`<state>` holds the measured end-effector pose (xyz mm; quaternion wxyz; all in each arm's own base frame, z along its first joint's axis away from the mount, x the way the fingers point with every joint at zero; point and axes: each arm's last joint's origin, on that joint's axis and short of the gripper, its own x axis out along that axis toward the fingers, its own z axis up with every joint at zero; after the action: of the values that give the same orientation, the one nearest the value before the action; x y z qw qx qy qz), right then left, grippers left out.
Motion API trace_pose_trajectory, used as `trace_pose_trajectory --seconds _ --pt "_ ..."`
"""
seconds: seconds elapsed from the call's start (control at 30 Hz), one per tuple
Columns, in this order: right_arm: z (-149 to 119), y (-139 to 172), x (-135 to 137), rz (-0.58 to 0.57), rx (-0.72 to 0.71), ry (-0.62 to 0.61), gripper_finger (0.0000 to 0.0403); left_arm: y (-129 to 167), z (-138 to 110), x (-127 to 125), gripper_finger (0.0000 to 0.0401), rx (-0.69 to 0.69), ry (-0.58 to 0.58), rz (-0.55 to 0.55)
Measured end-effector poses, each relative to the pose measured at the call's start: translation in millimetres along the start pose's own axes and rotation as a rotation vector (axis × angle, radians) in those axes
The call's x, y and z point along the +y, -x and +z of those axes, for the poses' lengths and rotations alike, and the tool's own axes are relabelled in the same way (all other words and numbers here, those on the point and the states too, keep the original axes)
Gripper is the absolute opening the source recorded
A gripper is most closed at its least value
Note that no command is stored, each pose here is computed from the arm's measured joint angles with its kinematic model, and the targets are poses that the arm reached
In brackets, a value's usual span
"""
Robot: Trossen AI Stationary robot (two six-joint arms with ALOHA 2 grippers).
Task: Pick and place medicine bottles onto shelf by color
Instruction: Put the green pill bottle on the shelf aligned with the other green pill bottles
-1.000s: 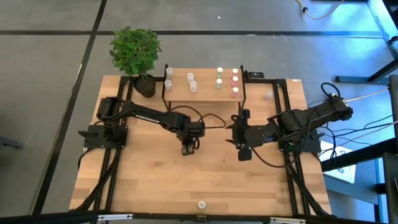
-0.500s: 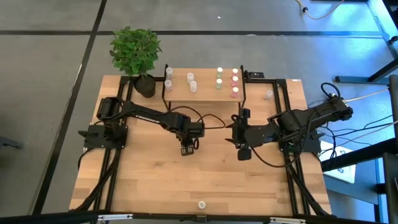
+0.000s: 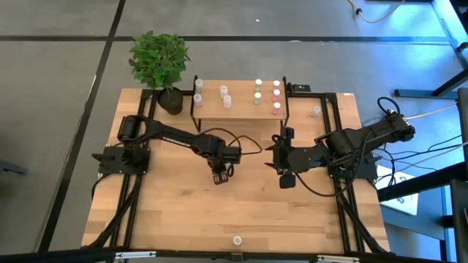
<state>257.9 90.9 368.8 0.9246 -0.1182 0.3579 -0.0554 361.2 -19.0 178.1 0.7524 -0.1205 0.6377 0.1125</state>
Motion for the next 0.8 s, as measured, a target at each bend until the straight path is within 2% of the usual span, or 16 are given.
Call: trace_pose_trajectory --seconds 0.4,0.8 --pt "0.2 -0.1 0.1 0.0 -0.001 -0.002 0.0217 -3.5 -1.8 -4.3 0.0121 0.018 -0.01 -0.011" --pt "0.1 -0.2 0.1 0.001 -0.001 -0.002 0.0217 -5.5 -2.7 -4.2 0.0218 0.028 -0.014 -0.014"
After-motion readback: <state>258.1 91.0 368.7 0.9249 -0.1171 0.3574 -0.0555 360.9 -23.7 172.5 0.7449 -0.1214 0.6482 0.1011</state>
